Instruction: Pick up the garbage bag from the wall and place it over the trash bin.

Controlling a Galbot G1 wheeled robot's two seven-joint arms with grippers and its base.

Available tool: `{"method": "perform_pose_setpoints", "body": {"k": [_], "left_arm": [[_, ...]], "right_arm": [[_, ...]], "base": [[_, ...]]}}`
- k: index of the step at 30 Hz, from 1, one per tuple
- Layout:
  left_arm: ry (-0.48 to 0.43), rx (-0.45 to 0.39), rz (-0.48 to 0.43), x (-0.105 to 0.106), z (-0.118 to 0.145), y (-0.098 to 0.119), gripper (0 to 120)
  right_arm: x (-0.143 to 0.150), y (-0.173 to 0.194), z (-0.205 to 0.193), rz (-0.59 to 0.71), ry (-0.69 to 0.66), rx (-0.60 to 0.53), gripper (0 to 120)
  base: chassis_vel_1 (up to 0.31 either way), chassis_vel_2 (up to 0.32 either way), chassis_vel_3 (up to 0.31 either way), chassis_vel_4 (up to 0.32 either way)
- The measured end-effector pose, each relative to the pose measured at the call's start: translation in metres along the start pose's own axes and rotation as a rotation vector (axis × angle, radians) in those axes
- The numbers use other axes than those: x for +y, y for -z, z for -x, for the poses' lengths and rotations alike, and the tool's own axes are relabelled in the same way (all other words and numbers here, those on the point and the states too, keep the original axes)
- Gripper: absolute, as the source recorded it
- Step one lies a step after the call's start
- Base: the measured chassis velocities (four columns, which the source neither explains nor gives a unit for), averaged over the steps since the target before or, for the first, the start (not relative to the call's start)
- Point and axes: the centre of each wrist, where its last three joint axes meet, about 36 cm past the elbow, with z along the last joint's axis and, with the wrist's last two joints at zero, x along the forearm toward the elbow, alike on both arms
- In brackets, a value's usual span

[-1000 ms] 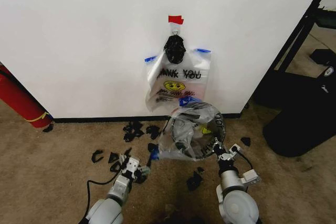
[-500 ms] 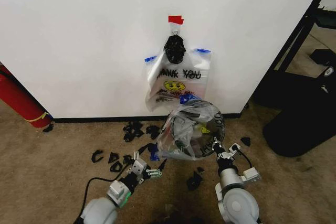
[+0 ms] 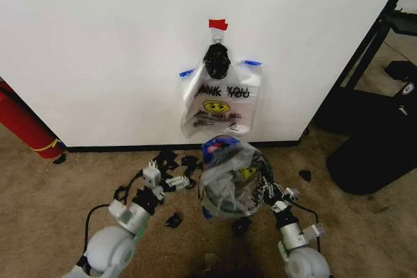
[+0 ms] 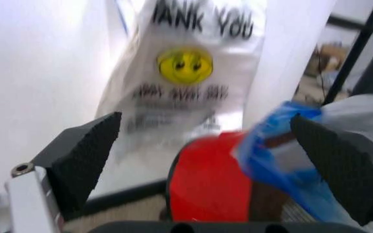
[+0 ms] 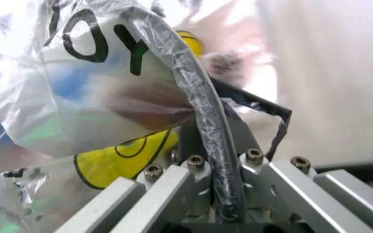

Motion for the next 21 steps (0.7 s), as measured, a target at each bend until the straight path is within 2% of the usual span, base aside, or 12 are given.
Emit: {"method": "perform_pose_setpoints", "body": {"k": [3,10,15,21], "left_arm": [[-0.041,0.074,0.031,0.008,0.001,0.005,100],[-0.088,0.128,0.072,0.007,0.002,0.000,100],[-0.074,0.140,0.104,0.009,0.006,-0.005,100],[0.017,0.131,0.148,0.013,0.019,-0.010,100]], "right_arm": [[-0.009,0.003,-0.001,-0.038,0.090,-0.019,0],[-0.008,0.003,-0.001,-0.061,0.128,-0.031,0],[-0.004,0.004,-0.001,-0.063,0.147,-0.038,0],[0.002,0.006,-0.002,-0.057,0.191,-0.042,0]], "base": [[0.000,0.000,0.000,0.000],[0.000,0.000,0.000,0.000],[0.000,0.000,0.000,0.000],[0.000,0.000,0.000,0.000]]}}
